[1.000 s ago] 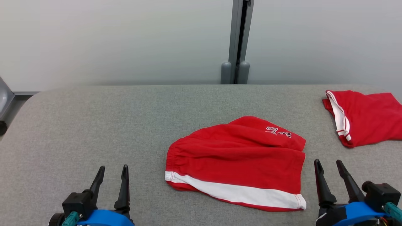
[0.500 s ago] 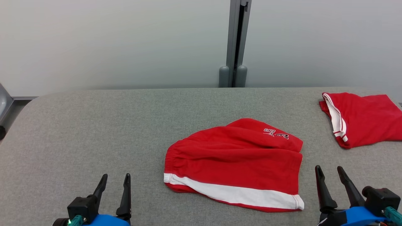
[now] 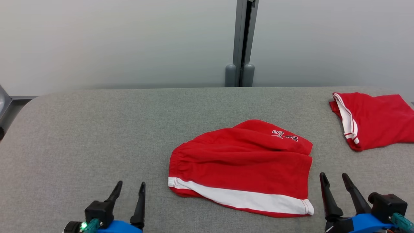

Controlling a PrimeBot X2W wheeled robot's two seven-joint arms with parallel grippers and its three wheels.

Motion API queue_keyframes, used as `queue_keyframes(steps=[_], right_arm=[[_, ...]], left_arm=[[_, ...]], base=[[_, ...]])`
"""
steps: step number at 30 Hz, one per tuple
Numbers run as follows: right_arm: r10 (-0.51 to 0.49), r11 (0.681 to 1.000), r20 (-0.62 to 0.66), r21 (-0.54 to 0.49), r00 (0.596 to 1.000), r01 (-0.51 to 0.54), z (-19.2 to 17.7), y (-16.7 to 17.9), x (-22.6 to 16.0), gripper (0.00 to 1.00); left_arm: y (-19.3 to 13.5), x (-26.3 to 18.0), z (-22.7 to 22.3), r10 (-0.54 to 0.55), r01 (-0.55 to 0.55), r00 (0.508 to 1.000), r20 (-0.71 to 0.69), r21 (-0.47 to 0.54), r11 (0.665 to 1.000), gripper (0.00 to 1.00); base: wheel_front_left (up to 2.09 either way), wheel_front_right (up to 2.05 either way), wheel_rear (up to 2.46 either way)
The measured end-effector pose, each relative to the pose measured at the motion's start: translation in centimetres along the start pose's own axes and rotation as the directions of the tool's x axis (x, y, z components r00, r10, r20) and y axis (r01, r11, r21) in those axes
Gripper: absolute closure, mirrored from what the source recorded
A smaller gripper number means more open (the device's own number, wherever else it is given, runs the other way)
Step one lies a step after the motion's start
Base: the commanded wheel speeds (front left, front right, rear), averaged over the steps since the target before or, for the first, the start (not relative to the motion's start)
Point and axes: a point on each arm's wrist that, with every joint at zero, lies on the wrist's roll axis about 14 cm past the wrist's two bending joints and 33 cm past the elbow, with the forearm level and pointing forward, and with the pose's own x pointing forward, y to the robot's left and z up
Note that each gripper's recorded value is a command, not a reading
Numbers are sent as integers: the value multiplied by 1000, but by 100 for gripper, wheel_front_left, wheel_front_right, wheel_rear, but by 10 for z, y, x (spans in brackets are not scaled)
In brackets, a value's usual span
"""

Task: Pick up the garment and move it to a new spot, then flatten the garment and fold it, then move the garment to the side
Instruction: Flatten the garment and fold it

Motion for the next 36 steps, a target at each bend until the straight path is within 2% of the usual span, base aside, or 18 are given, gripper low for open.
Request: queue_keyframes(steps=[5, 14, 20, 21, 22, 23, 36], right_arm=[[20, 1000, -77, 24, 997, -18, -17, 7, 1, 0], [29, 999, -167, 44, 986, -22, -39, 10, 2, 0], [13, 999, -219, 47, 976, -3, -53, 5, 5, 0], [12, 999, -236, 43, 972, -2, -57, 5, 4, 0], [12, 999, -249, 41, 969, -2, -60, 5, 4, 0], [15, 999, -264, 42, 965, -4, -63, 6, 3, 0], [58, 998, -435, 49, 899, -41, -103, 20, -4, 0]], left_arm=[[-26, 17, -14, -83, 83, 993, -81, -1, 997, 0], [-54, 40, -38, -177, 182, 962, -209, 4, 983, 0], [-52, 53, -61, -169, 176, 937, -307, -8, 984, 0], [-50, 55, -64, -161, 167, 934, -320, -10, 986, 23], [-49, 55, -68, -158, 164, 930, -332, -12, 986, 74], [-49, 56, -70, -158, 163, 929, -334, -13, 987, 100], [-58, 61, -76, -174, 164, 930, -323, -58, 985, 100]], base=[[0, 0, 0], [0, 0, 0], [0, 0, 0], [0, 0, 0], [0, 0, 0], [0, 0, 0], [0, 0, 0]])
